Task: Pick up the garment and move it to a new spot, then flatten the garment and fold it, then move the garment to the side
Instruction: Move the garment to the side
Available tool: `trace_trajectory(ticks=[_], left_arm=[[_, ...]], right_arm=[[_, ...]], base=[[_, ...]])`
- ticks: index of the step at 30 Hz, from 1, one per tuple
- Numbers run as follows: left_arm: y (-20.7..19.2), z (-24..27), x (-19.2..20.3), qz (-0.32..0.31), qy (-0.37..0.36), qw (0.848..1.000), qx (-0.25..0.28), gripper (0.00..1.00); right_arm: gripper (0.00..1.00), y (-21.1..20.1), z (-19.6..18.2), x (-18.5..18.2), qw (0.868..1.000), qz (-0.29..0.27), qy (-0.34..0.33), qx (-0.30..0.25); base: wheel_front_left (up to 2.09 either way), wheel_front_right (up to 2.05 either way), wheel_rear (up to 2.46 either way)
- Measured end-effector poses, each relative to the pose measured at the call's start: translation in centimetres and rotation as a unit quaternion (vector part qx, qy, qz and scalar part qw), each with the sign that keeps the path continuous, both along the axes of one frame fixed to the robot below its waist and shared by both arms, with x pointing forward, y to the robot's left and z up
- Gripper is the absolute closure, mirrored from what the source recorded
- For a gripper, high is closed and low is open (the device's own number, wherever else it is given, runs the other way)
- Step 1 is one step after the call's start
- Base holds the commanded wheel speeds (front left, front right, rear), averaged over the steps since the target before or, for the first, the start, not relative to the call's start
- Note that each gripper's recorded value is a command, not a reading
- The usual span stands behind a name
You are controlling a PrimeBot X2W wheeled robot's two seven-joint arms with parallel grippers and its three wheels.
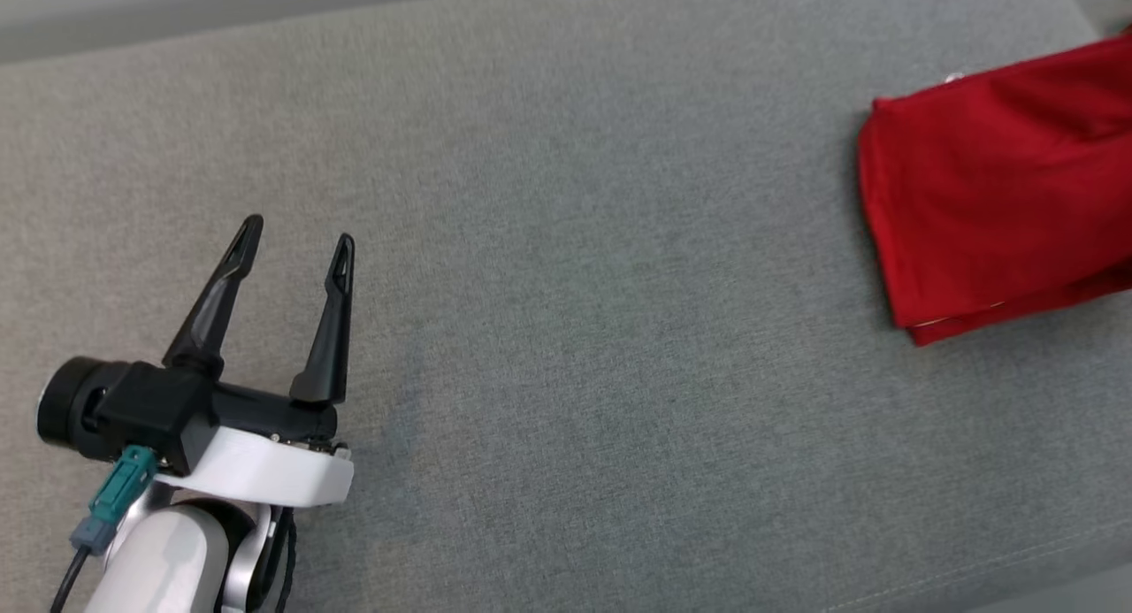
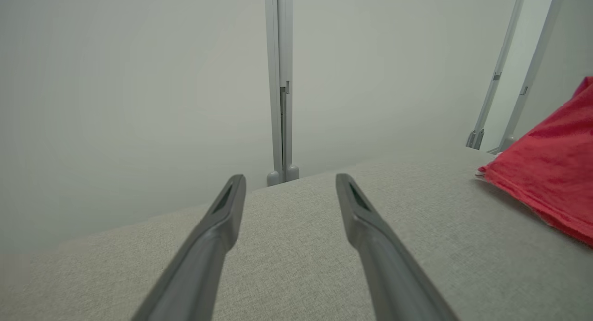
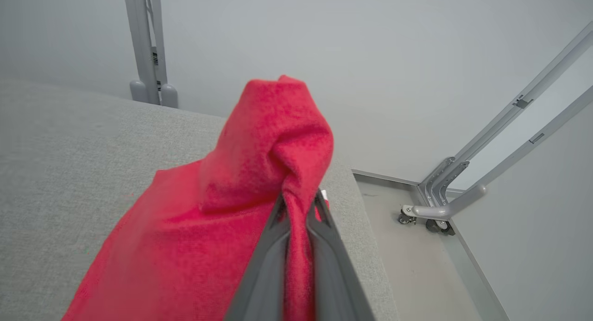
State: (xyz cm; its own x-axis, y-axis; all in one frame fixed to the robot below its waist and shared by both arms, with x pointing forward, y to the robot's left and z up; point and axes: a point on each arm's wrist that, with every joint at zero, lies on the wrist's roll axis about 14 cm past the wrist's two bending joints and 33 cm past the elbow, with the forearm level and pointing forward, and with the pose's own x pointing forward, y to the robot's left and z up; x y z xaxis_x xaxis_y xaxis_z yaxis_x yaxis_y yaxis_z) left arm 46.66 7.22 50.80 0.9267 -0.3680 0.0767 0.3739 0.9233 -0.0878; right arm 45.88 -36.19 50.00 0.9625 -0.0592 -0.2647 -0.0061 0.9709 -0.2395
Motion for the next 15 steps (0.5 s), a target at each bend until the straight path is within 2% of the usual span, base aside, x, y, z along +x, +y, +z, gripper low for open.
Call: trace_trajectory(ticks=[9,12,13,15], left_arm=[[0.0,-3.0,2.5,-0.004,0.023,1.0,0.008,0.0],[0.2,-4.1,3.0,-0.004,0.031,0.999,0.013,0.0],[0.2,-4.5,3.2,-0.004,0.035,0.999,0.014,0.0],[0.3,-5.0,3.4,-0.004,0.039,0.999,0.015,0.0]], right_arm=[[1.0,-6.2,-2.8,2.3,0.995,-0.066,0.05,-0.063],[0.38,-7.7,-4.6,2.5,0.991,-0.1,0.066,-0.06],[0.02,-8.0,-5.1,2.6,0.99,-0.108,0.066,-0.058],[0.0,-8.2,-6.0,2.7,0.989,-0.122,0.07,-0.053]], base=[[0.0,0.0,0.0],[0.0,0.0,0.0],[0.0,0.0,0.0],[0.0,0.0,0.0]])
